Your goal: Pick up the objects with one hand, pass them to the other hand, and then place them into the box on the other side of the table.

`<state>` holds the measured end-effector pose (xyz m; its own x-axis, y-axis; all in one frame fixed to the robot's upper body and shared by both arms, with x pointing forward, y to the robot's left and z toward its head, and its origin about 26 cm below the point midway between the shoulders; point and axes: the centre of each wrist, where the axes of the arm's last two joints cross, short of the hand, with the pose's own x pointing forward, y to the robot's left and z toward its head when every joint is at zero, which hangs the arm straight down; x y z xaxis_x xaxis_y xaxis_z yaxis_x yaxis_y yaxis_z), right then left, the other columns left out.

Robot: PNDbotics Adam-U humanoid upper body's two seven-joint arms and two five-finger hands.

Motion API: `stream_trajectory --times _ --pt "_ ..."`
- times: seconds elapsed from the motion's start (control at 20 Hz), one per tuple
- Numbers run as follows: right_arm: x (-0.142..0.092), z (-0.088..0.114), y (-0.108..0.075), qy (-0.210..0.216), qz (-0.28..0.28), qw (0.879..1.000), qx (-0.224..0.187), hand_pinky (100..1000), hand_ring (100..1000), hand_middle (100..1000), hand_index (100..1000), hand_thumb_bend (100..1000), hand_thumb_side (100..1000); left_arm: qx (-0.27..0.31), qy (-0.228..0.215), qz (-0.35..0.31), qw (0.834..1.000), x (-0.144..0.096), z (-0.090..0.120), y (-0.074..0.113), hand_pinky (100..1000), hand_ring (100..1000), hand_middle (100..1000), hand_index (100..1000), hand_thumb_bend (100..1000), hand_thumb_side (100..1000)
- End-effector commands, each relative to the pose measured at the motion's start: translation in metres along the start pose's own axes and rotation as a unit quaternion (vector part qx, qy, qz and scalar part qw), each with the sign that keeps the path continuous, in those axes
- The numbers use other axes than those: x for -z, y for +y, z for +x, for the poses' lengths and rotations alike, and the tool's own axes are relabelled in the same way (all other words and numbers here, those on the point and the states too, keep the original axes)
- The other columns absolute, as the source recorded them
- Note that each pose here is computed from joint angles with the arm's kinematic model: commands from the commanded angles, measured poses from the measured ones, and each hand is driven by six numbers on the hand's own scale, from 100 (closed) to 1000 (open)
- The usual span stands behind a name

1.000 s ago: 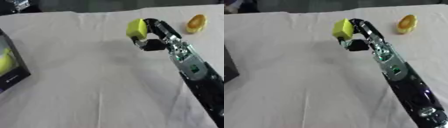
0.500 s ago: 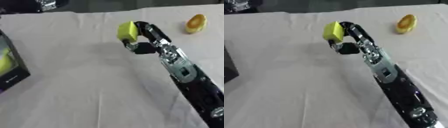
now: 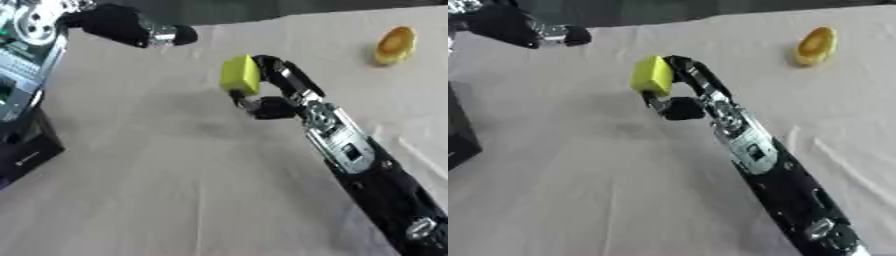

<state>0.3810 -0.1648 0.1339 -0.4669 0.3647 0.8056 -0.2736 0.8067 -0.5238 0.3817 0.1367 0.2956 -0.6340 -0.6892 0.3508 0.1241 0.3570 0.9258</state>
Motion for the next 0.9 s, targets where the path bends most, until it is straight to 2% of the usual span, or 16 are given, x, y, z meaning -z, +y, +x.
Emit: stream_trajectory --times 0.05,0.45,0.9 --pt "0.004 0.007 0.001 -0.017 -0.001 1.0 -0.003 826 705 478 614 100 100 0.025 -0.001 -0.016 1.0 0.008 0.007 0.004 823 793 779 817 724 477" --pt "0.006 0.01 0.009 -0.03 -0.007 0.999 0.013 825 706 479 616 100 100 0.074 0.021 -0.093 0.993 0.031 0.009 -0.011 838 810 794 831 674 469" --pt "0.009 0.016 0.017 -0.042 0.002 0.999 0.019 825 706 478 616 100 100 0.11 0.018 -0.161 0.981 0.045 0.012 -0.027 849 822 804 838 656 439"
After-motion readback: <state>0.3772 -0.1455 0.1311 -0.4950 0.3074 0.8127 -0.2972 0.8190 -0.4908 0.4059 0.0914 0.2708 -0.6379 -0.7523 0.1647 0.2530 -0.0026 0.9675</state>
